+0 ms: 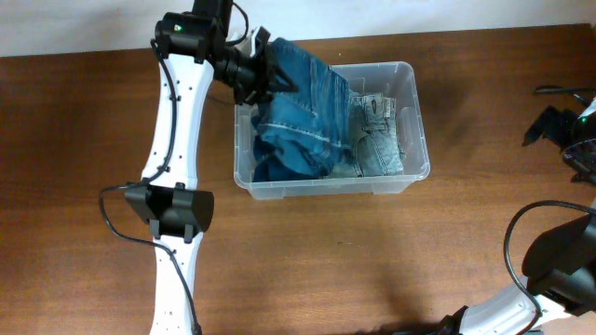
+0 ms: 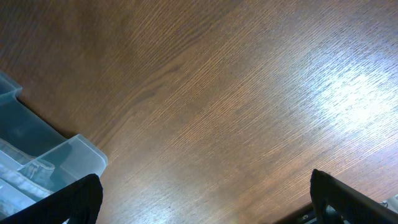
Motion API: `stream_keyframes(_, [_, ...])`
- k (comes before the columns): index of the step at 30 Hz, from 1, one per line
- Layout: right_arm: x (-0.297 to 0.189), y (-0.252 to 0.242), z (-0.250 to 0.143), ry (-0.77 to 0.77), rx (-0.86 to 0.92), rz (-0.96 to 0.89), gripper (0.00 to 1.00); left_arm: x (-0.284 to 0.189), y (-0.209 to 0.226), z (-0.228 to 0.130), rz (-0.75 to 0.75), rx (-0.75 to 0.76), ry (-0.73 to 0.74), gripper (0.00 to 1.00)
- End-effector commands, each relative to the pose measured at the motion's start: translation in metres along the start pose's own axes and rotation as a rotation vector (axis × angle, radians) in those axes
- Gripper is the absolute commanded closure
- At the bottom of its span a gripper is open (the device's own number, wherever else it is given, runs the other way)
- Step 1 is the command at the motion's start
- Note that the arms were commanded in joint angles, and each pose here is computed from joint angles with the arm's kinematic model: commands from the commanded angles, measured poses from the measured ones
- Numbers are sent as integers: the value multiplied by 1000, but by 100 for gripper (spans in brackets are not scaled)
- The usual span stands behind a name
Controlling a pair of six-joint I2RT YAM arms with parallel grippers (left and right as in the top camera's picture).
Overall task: Pack container
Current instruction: 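Lower the dark jeans into the bin's left side and release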
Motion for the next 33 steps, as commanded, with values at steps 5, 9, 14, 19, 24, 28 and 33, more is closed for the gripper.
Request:
stream_keyframes(5, [-1, -1, 0, -6, -7, -5, 2, -22, -75, -32, -317, 64, 129, 99])
stream_keyframes(9, [-1, -1, 0, -6, -7, -5, 2, -25, -78, -35, -320, 76, 123, 99])
stream_keyframes(14, [-1, -1, 0, -6, -7, -5, 2, -23, -76, -30, -290, 83, 85, 99])
stream_keyframes(19, [-1, -1, 0, -6, -7, -5, 2, -22, -92, -32, -348, 164, 91, 99])
stream_keyframes(24, [-1, -1, 0, -6, -7, -5, 1, -17, -107, -37, -374, 193, 93, 99])
stream_keyframes(28, [-1, -1, 0, -6, -7, -5, 2, -13, -97, -34, -322, 145, 70, 99])
stream_keyframes(33, [-1, -1, 0, -6, -7, -5, 1, -8, -80, -29, -232, 113, 28, 99])
Point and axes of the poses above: each gripper's point midway between its finger pads, its own x axis out along the fingers, its own y axis along the line the jaws close on, z = x × y, the point moved 2 cm from there along -x, back along the fingers, and after that the axes turned 9 degrees about -x, right-handed, at the moved point
